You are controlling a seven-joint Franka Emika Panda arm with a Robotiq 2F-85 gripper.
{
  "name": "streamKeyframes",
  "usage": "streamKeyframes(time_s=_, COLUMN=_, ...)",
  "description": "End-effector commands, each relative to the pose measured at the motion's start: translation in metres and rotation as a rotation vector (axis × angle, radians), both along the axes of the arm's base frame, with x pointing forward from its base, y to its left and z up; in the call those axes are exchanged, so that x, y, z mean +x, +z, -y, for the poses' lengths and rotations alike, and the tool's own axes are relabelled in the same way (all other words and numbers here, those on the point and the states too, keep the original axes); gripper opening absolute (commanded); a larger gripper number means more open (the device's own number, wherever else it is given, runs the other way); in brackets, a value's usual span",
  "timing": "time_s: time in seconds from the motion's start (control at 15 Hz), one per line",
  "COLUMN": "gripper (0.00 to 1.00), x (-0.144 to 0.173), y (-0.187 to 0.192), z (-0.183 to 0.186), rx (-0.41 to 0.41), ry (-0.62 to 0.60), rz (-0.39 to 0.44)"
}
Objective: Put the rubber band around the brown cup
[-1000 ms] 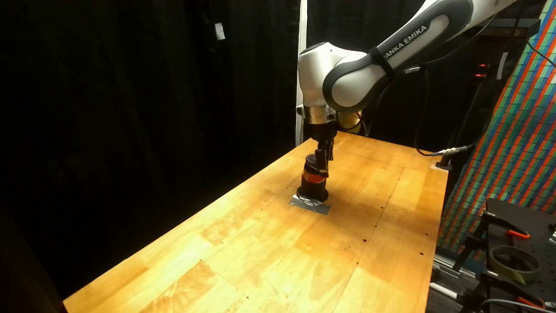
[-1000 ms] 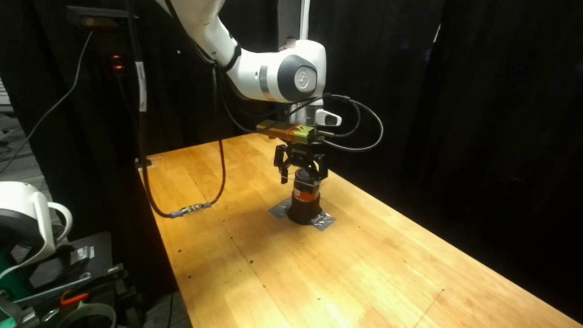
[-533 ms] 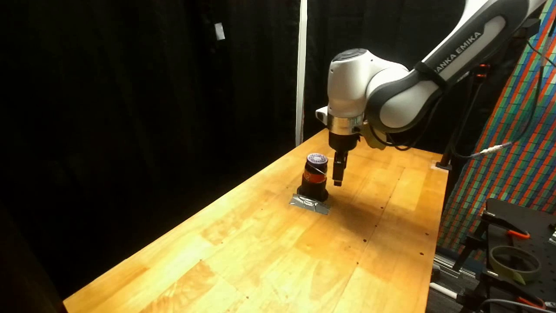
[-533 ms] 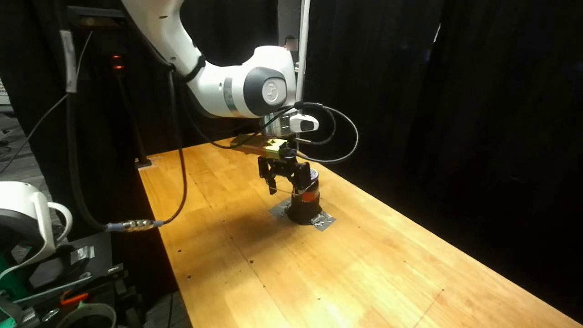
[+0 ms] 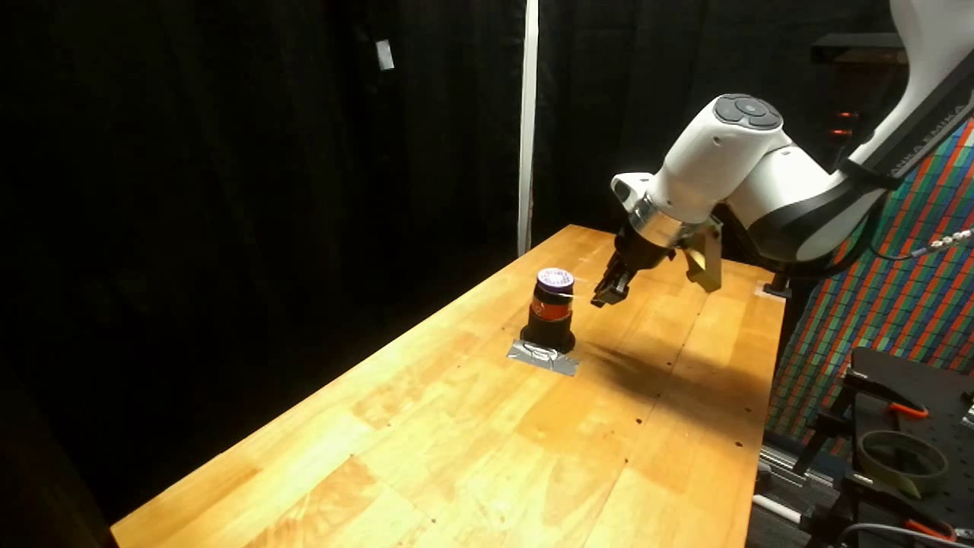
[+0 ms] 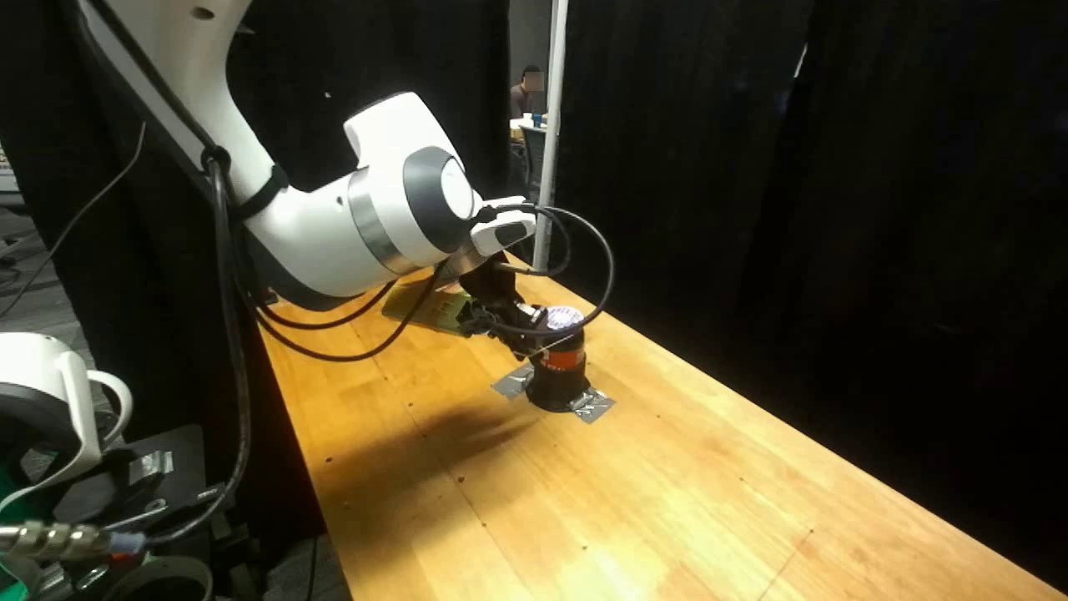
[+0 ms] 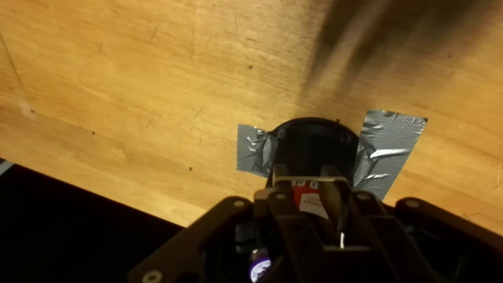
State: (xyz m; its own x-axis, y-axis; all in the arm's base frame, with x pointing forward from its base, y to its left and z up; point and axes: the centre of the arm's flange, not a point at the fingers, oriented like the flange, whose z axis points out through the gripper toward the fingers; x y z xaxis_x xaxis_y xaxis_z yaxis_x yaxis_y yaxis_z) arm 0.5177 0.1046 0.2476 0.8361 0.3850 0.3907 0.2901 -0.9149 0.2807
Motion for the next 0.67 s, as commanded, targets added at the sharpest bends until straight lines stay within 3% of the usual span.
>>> streamKeyframes(time_s=0.0, gripper=0.11, x=-0.042, y=-0.026, z=0.003, rx=-0.005, ry=-0.017, rz=0.143)
streamKeyframes(time_s=0.4, gripper=0.16, x=-0.035, y=-0.041, z=-0.008, rx=-0.012, ry=-0.031, rz=0.251)
streamKeyframes(time_s=0.6, gripper=0.14, x=-0.039, y=-0.05, z=-0.024, rx=-0.069, ry=0.0, rz=0.267)
